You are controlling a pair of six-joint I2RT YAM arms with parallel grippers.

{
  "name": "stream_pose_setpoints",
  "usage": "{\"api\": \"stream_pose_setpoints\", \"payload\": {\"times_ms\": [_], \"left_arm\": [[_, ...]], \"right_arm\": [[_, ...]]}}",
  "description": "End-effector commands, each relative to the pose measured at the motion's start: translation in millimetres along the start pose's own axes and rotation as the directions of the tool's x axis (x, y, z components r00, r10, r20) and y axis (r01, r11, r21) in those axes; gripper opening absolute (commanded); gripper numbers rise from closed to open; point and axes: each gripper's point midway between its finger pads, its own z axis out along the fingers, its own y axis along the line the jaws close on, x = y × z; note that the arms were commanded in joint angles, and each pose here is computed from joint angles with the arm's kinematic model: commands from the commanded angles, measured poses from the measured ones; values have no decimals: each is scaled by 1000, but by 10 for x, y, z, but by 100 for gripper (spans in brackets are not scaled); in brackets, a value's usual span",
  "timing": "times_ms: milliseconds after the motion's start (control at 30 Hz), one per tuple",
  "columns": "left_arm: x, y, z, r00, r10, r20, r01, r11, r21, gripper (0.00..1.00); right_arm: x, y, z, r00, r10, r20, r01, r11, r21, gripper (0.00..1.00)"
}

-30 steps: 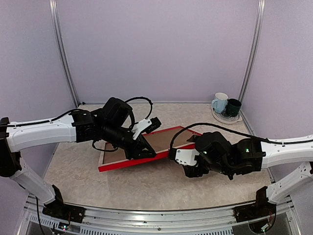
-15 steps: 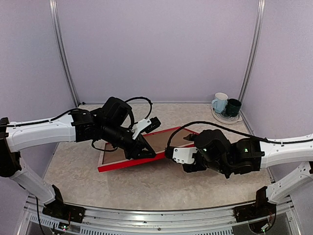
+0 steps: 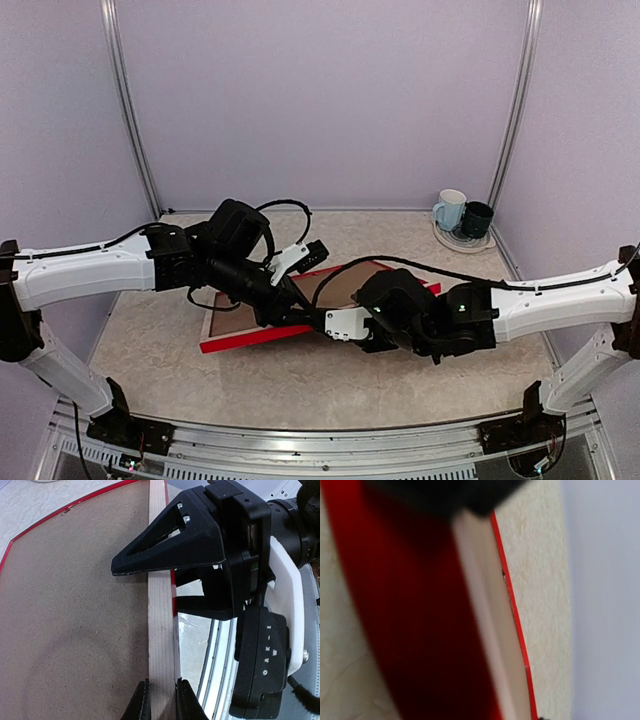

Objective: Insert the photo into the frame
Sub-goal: Pass from the left arm to the right, then turn over the photo frame.

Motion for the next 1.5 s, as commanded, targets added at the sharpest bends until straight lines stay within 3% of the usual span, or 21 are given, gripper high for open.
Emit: {"api": "stream_pose_setpoints", "payload": {"times_ms": [0,133,367,600,767,900,967,1033,1167,1300,1467], "left_arm": [[-348,-154,-175,988,64,142,-71,997,42,0],[-344,-154,-167,988,65,141,-71,996,44,0],[-352,-125,-149,988,64,139,-70,997,41,0],[-337,-76,-140,989,51,137,-57,998,39,0],[-393,-12,-187,986,43,160,-46,999,18,14],[-535,204,-331,975,0,223,17,997,-73,35],[-636,355,-490,960,-17,281,57,989,-134,43],[-707,492,-671,937,-31,348,99,979,-180,44],[-902,655,-1271,844,4,536,190,933,-306,54],[-883,837,-1833,744,35,667,338,841,-421,60],[-727,899,-2104,685,27,728,440,781,-443,62]], "right_arm": [[-144,-45,-15,1000,-11,18,11,1000,-8,47],[-170,24,-5,999,-29,22,30,998,-55,39],[-127,174,25,998,-69,-2,68,990,-123,16],[-98,184,40,995,-98,-21,96,989,-109,1],[-108,126,11,994,-106,-17,104,992,-70,0],[-149,57,-50,996,-90,16,90,995,-38,0],[-165,18,-85,997,-74,34,75,997,-25,0],[-179,-12,-118,997,-60,49,61,998,-16,0],[-197,-82,-180,997,-26,70,26,1000,4,0],[-214,-218,-235,997,13,80,-17,999,49,0],[-308,-506,-375,986,100,132,-116,986,123,0]]}}
